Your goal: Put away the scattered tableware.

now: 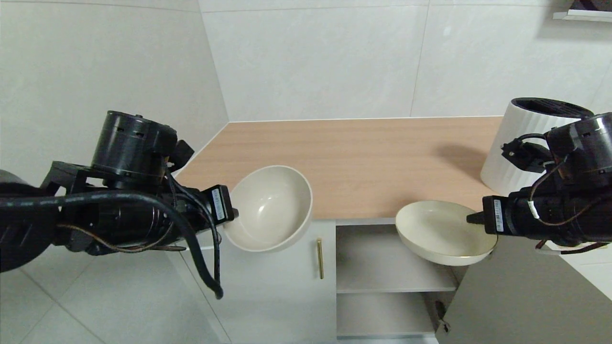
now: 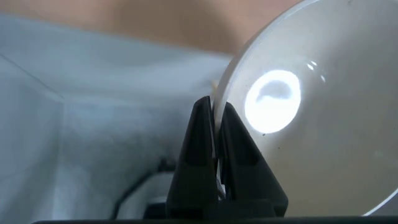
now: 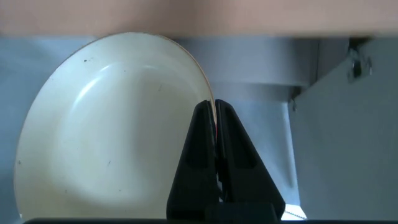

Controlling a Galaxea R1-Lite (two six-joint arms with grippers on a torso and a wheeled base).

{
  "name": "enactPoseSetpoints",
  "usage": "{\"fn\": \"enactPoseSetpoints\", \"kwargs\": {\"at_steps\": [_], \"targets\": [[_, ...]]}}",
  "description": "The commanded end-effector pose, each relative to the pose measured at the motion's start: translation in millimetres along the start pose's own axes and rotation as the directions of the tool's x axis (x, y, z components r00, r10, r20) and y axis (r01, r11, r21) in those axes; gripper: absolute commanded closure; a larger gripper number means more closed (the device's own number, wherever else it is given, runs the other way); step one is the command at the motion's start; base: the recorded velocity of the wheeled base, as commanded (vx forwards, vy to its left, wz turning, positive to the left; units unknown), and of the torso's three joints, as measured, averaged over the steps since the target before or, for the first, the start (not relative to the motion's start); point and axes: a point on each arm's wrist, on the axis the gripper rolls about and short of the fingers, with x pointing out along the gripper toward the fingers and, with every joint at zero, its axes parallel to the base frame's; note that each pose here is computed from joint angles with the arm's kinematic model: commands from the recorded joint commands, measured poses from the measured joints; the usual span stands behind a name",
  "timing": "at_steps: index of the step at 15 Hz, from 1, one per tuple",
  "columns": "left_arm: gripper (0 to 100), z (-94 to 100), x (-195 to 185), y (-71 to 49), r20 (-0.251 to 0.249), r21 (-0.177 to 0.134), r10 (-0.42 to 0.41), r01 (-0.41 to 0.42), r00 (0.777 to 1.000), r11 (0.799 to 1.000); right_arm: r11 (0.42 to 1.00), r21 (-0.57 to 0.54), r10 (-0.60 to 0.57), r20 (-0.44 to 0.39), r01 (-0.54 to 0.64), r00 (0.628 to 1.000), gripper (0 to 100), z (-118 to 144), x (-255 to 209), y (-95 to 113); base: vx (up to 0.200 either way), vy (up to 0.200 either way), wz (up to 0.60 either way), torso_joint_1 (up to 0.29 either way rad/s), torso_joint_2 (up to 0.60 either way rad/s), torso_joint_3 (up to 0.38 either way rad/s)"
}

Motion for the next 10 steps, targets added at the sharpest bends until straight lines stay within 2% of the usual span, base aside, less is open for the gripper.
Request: {"fn": "enactPoseSetpoints", "kwargs": {"at_steps": [1,2,3,10], "targets": [[100,-10.0,-9.9,-2.0,-0.040,0.027,-0.060,0.061,0.997,0.998,1.000,-0.010,-0.003,-0.011,0.003,1.000,100,-4.6,-0.8,-1.3,0.000,0.000,0.00,0.000,0.00,0.000],[100,-13.6,-9.5,-0.3,-0.066,0.059,-0.075,0.079,0.995,0.995,1.000,-0.011,-0.005,-0.013,0.005,1.000,100,-4.6,0.2,-1.7,0.000,0.000,0.00,0.000,0.00,0.000],[100,-15.6,-7.9,0.9,-0.077,0.077,-0.072,0.078,0.994,0.994,1.000,-0.011,-0.006,-0.015,0.005,1.000,100,-4.7,0.6,-1.7,0.000,0.000,0.00,0.000,0.00,0.000],[100,-22.3,5.2,-0.3,-0.120,0.088,-0.053,0.064,0.991,0.994,1.000,-0.014,-0.010,-0.031,0.009,0.999,100,-8.0,3.5,-2.2,0.000,0.000,0.00,0.000,0.00,0.000]]}}
